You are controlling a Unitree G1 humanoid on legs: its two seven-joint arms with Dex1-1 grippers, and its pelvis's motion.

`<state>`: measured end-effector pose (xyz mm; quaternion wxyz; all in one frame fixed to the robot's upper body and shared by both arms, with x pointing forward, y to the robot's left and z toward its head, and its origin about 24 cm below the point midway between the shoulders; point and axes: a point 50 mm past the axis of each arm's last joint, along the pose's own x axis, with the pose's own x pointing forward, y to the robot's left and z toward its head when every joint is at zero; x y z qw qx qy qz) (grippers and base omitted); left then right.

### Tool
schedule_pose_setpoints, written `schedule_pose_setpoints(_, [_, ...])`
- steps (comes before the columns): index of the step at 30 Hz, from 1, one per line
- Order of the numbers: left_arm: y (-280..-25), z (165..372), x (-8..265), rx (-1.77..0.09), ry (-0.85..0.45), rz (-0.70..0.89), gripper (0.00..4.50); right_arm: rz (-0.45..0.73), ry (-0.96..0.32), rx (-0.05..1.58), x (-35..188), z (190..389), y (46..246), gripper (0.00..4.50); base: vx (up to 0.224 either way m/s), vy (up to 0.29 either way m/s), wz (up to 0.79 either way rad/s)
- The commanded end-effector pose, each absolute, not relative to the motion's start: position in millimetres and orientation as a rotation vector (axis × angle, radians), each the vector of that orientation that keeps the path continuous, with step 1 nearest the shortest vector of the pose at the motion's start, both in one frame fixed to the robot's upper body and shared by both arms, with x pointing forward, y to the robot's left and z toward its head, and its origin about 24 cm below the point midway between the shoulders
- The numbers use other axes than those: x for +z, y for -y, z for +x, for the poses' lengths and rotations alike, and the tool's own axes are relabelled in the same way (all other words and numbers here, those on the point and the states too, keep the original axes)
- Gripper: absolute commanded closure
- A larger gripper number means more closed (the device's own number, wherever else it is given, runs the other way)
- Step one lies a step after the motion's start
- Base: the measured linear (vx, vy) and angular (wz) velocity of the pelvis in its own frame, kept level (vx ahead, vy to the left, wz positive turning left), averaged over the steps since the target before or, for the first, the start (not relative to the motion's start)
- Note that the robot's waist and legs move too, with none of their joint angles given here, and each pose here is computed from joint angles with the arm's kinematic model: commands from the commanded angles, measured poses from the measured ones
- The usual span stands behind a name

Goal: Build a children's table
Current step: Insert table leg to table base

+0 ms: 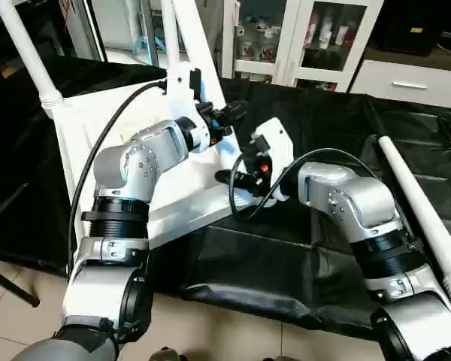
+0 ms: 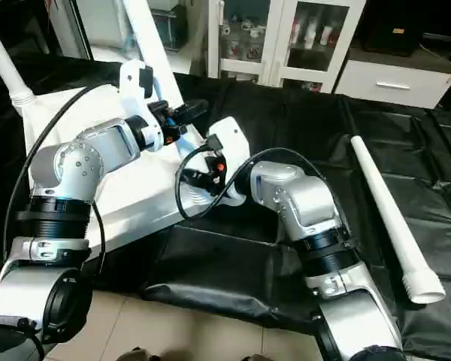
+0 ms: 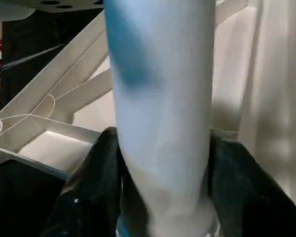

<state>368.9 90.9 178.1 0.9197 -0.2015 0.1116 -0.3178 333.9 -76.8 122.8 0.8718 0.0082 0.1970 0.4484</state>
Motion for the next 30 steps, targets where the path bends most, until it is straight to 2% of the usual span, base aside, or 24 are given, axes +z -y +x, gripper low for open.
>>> schedule_pose_setpoints(1, [-88.0,367.7,186.7,-0.681,-0.201,-0.409,2.71,0.026,-0.392,0.967,127.3,333.9,74.1,2.39,0.000,0.000,0.00])
schedule_pose_setpoints(3, [-87.2,364.9,188.4,-0.720,-0.189,-0.397,2.71,0.028,-0.376,0.984,131.1,332.9,76.0,2.48,0.000,0.000,0.00])
schedule_pose_setpoints(5, [-85.3,362.6,190.2,-0.759,-0.188,-0.426,2.01,0.030,-0.366,0.995,133.2,332.6,77.6,2.55,0.000,0.000,0.00])
schedule_pose_setpoints(8, [-83.5,355.8,193.0,-0.849,-0.189,-0.472,1.99,0.052,-0.329,1.042,139.5,330.0,84.5,2.56,0.000,0.000,0.00])
schedule_pose_setpoints(11, [-83.3,351.6,194.6,-0.907,-0.183,-0.480,1.61,0.072,-0.309,1.073,143.2,327.6,89.0,2.60,0.000,0.000,0.00])
schedule_pose_setpoints(13, [-83.6,344.6,198.6,-0.999,-0.168,-0.500,1.58,0.121,-0.277,1.129,149.3,322.5,95.0,2.60,0.000,0.000,0.00])
schedule_pose_setpoints(14, [-84.7,337.2,203.8,-1.095,-0.135,-0.522,1.45,0.183,-0.248,1.199,156.0,315.1,101.9,2.60,0.000,0.000,0.00])
schedule_pose_setpoints(17, [-85.9,330.9,206.0,-1.177,-0.128,-0.524,1.17,0.229,-0.238,1.289,160.8,304.9,108.4,2.60,0.000,0.000,0.00])
schedule_pose_setpoints(21, [-87.6,323.7,209.8,-1.280,-0.135,-0.557,0.91,0.226,-0.275,1.370,160.3,294.1,115.7,2.61,0.000,0.000,0.00])
schedule_pose_setpoints(25, [-93.1,319.2,213.4,-1.364,-0.154,-0.534,0.88,0.208,-0.338,1.442,157.3,283.3,124.8,2.61,0.000,0.000,0.00])
schedule_pose_setpoints(26, [-93.6,319.3,213.5,-1.366,-0.157,-0.531,1.13,0.207,-0.341,1.445,157.2,282.8,125.3,2.61,0.000,0.000,0.00])
schedule_pose_setpoints(30, [-97.3,321.4,213.4,-1.379,-0.177,-0.532,1.42,0.203,-0.351,1.439,157.3,282.4,127.3,2.61,0.000,0.000,0.00])
